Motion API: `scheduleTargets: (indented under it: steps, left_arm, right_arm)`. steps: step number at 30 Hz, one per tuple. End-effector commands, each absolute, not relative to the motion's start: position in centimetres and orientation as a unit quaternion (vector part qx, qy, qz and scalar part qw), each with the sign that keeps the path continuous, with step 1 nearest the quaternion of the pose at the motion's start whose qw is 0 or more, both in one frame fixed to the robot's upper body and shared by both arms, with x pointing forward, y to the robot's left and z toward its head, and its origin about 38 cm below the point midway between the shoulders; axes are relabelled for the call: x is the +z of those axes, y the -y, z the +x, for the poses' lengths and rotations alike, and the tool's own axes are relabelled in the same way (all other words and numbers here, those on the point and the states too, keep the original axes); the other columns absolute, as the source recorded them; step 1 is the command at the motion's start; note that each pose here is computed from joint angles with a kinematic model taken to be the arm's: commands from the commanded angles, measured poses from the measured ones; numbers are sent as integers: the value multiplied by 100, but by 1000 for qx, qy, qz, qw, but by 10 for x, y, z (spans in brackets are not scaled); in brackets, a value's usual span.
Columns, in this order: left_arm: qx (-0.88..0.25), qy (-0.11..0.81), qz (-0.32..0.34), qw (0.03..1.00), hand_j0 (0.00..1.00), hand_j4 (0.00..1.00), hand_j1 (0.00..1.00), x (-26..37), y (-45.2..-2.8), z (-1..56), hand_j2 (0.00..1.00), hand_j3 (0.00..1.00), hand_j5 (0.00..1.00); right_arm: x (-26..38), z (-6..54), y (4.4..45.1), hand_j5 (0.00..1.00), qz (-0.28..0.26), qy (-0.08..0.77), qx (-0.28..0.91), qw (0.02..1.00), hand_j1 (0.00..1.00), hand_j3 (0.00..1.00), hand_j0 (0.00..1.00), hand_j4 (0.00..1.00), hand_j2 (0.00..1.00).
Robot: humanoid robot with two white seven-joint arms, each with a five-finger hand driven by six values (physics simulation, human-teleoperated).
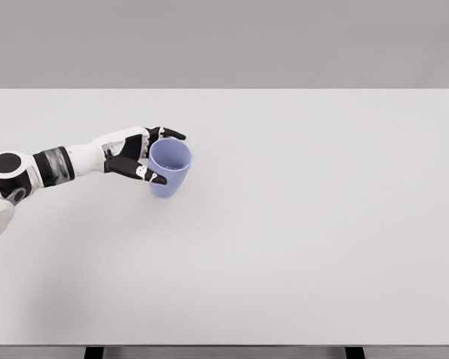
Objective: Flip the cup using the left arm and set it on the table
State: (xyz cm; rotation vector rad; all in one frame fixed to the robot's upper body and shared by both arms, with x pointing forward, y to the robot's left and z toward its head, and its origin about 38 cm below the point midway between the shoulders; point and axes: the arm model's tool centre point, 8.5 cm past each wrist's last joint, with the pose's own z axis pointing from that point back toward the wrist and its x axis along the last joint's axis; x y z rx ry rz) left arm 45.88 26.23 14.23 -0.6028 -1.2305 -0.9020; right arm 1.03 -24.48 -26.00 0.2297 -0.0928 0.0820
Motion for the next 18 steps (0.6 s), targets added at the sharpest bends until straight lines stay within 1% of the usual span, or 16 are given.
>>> scheduleTargets:
  steps: [1,6,11,18]
  left_arm:
    - [-401,551,-270,680,86,86,86,143,-262,459,86,86,86]
    - [-401,550,-270,681,87,87,87,143,-263,459,87,87,87]
    - [-402,554,-271,677,94,94,94,142,-262,457,94,94,94]
    - [-402,555,-268,677,100,100,100,142,-265,457,100,100,100]
  right_arm:
    - [-260,10,245,100,115,46,41,991,100,100,100,100,100]
    - [-260,10,245,100,115,46,41,991,100,100,100,100,100]
    - [-260,10,245,100,115,46,41,991,100,100,100,100,100]
    - [-260,10,245,100,115,46,41,991,100,100,100,100,100]
